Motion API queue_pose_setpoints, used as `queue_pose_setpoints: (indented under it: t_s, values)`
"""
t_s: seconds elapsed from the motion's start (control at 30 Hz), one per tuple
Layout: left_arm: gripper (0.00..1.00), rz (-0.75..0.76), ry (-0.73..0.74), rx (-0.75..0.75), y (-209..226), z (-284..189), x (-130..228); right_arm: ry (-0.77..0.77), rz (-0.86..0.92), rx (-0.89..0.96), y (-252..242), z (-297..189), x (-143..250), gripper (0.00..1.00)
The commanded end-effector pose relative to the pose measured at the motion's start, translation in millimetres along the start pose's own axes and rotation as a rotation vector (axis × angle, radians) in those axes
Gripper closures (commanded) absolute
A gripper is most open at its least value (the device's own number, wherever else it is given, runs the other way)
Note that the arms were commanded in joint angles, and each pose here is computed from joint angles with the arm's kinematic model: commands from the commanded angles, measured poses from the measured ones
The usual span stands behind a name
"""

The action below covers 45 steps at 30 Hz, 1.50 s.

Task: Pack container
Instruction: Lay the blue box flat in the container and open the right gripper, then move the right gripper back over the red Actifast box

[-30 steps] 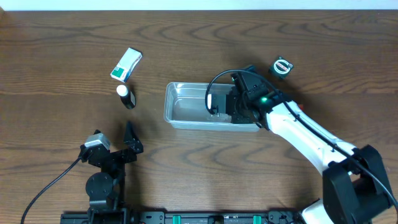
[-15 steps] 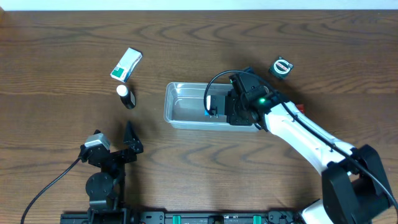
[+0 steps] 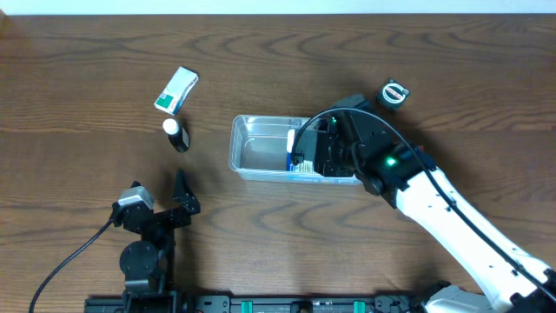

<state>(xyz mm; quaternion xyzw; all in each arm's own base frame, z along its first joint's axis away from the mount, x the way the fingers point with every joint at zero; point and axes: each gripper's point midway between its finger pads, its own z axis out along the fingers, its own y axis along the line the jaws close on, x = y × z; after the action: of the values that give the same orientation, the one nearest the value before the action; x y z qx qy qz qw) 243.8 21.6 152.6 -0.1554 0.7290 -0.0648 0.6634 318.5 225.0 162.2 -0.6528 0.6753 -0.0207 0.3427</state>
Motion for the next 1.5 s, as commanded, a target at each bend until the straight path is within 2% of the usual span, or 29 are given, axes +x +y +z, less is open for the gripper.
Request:
queue_pose_setpoints:
  t_s: [0.0, 0.17, 0.27, 0.33, 0.4, 0.53, 0.67, 0.73, 0.83, 0.93, 1.13, 1.23, 1.47]
  values:
    - [0.02, 0.021, 0.052, -0.027, 8, 1, 18, -0.026, 0.092, -0.027, 7, 1, -7, 0.48]
    - [0.02, 0.021, 0.052, -0.027, 8, 1, 18, -0.028, 0.268, -0.025, 5, 6, -8, 0.44]
    - [0.02, 0.021, 0.052, -0.027, 8, 1, 18, -0.036, 0.452, -0.018, 0, 2, -11, 0.33]
    - [0.02, 0.020, 0.052, -0.027, 8, 1, 18, -0.056, 0.558, -0.029, -3, -6, -19, 0.23]
    - [0.02, 0.020, 0.052, -0.027, 8, 1, 18, -0.082, 0.608, -0.041, -5, -15, -27, 0.01]
    - [0.02, 0.021, 0.052, -0.027, 8, 1, 18, -0.139, 0.693, 0.018, -25, -36, -32, 0.01]
    - [0.02, 0.021, 0.052, -0.027, 8, 1, 18, -0.174, 0.739, 0.110, -50, -58, -21, 0.01]
    - [0.02, 0.021, 0.052, -0.027, 8, 1, 18, -0.159, 0.784, 0.208, -71, -70, -2, 0.01]
    - [0.02, 0.021, 0.052, -0.027, 8, 1, 18, -0.099, 0.994, 0.389, -103, -87, 44, 0.01]
    - [0.02, 0.021, 0.052, -0.027, 8, 1, 18, -0.025, 1.176, 0.460, -114, -95, 97, 0.01]
    - [0.02, 0.020, 0.052, -0.027, 8, 1, 18, 0.150, 1.357, 0.408, -99, -93, 185, 0.01]
    - [0.02, 0.021, 0.052, -0.027, 8, 1, 18, 0.192, 1.314, 0.303, -85, -82, 200, 0.01]
    - [0.02, 0.021, 0.052, -0.027, 8, 1, 18, 0.307, 1.353, 0.145, -54, -47, 220, 0.01]
